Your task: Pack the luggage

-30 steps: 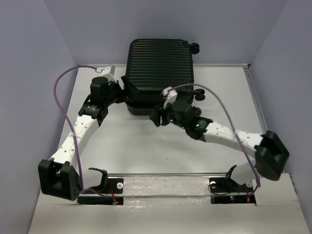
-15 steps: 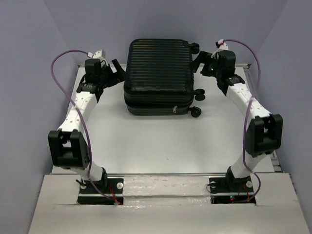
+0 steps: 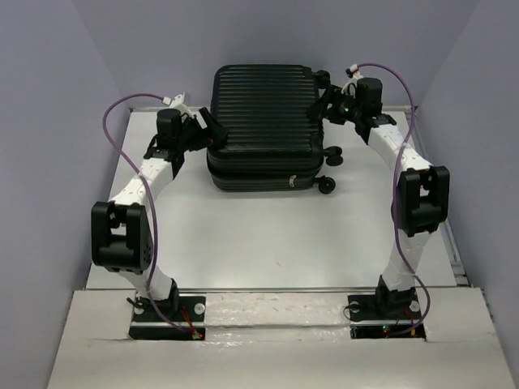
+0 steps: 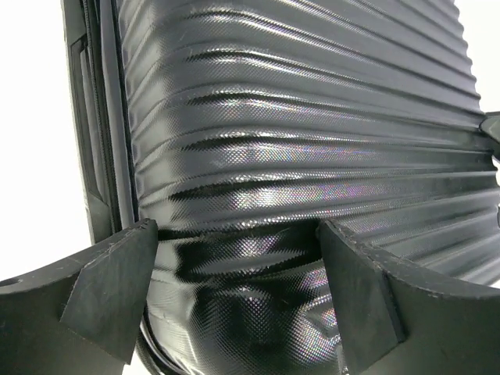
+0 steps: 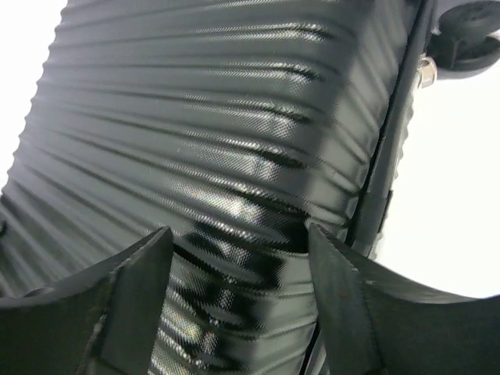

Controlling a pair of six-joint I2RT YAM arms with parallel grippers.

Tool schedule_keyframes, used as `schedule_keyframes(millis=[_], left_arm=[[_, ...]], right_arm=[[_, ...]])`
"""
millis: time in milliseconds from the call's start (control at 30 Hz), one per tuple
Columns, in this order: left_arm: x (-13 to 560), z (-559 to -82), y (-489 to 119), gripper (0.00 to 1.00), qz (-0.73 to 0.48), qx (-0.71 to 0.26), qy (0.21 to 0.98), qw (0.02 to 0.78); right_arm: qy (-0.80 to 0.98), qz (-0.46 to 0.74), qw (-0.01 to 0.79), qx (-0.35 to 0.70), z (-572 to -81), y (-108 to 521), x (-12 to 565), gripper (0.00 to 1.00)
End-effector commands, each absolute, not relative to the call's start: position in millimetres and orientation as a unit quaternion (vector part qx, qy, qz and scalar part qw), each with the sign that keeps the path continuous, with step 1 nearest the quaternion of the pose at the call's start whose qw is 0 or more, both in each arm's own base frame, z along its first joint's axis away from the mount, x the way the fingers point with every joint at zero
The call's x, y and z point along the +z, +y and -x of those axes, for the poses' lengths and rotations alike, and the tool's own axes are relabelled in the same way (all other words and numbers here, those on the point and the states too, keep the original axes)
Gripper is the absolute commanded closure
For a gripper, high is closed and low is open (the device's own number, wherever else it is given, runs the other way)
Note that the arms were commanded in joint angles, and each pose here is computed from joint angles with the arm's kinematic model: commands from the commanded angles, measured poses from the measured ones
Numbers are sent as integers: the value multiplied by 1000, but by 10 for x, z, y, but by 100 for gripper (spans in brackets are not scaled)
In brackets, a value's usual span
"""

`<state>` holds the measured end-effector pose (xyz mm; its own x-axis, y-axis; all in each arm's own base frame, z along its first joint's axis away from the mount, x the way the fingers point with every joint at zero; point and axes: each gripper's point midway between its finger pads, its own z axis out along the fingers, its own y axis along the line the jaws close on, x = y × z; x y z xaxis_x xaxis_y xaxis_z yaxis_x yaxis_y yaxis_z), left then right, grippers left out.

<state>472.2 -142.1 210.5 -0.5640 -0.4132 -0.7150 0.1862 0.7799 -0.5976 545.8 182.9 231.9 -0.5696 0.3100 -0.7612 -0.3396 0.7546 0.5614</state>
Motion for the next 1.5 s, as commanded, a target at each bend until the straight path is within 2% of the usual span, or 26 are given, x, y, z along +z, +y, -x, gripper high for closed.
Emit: schedule_keyframes(millis=[0,67,233,367,467,500,600,700,733,767,800,867,900,1000,1033,1133,1167,1200,1233,1267,1300,1333,1367,1400,1433,1467], left_arm=[[1699,-3655,-2522,22,-31,-406,849,336],[1661,-3434,-2604,23,-37,-401,852,334],[2127,-2960,-2795,23,-38,-432,819,376],[2408,-2705,-2919,23,-42,-451,799,395],[2717,-2657,-2918,22,-39,-467,778,419],[2801,-2637,-2924,22,-40,-470,772,425],[3212,-2632,-2885,19,-44,-476,748,460],[3744,-2768,-2731,13,-36,-444,728,520],[3752,-2836,-2634,10,-31,-410,738,535],[4052,-2842,-2571,9,-28,-409,722,558],[4141,-2849,-2504,8,-27,-396,719,570],[4369,-2871,-2362,5,-10,-380,705,599],[4413,-2890,-2261,4,2,-363,703,612],[4292,-2877,-2164,4,9,-348,713,609],[4283,-2803,-2149,4,8,-359,710,606],[3911,-2668,-2126,4,0,-361,729,582],[3623,-2637,-2116,4,-1,-351,748,563],[3594,-2541,-2053,4,-1,-356,745,564],[3524,-2485,-2020,4,-1,-356,747,562],[3403,-2439,-1980,4,1,-352,754,554],[3270,-2344,-1911,4,6,-354,757,549],[3185,-2285,-1880,4,7,-355,761,544],[2983,-2236,-1866,4,9,-353,771,529],[2930,-2188,-1848,5,8,-357,771,527],[2933,-2083,-1839,5,0,-373,764,526],[2799,-2022,-1879,5,-11,-382,770,511]], right_arm=[[806,132,377,436,-4971,2744,2028,35],[804,151,368,442,-4880,2821,2013,36],[794,175,340,473,-4757,2988,2028,34],[788,170,322,497,-4832,3081,2060,28],[785,164,307,512,-4966,3167,2089,21],[786,160,307,513,-5011,3180,2102,15],[782,152,309,520,-5154,3237,2250,6],[763,160,341,525,-5184,3245,2642,3],[760,161,351,523,-5175,3230,2742,3],[756,167,361,520,-5143,3212,2840,3],[744,173,387,516,-5081,3124,3134,3],[736,181,412,506,-4991,3063,3361,2],[728,179,438,497,-4910,2946,3607,2],[728,168,469,471,-4827,2742,3766,1],[719,168,494,459,-4724,2609,3989,1],[736,150,525,400,-4694,2311,3842,0],[727,151,557,373,-4574,2156,4013,1],[718,155,573,363,-4506,2112,4040,1],[740,151,554,352,-4430,2064,3647,3],[740,152,558,342,-4331,2013,3555,9],[715,153,601,323,-4154,1897,3760,26],[746,139,570,315,-4029,1835,3198,38],[730,133,593,313,-3820,1734,3274,79],[729,123,599,309,-3738,1685,3134,89],[709,122,619,315,-3672,1675,3091,93],[736,108,585,324,-3512,1662,2525,93]])
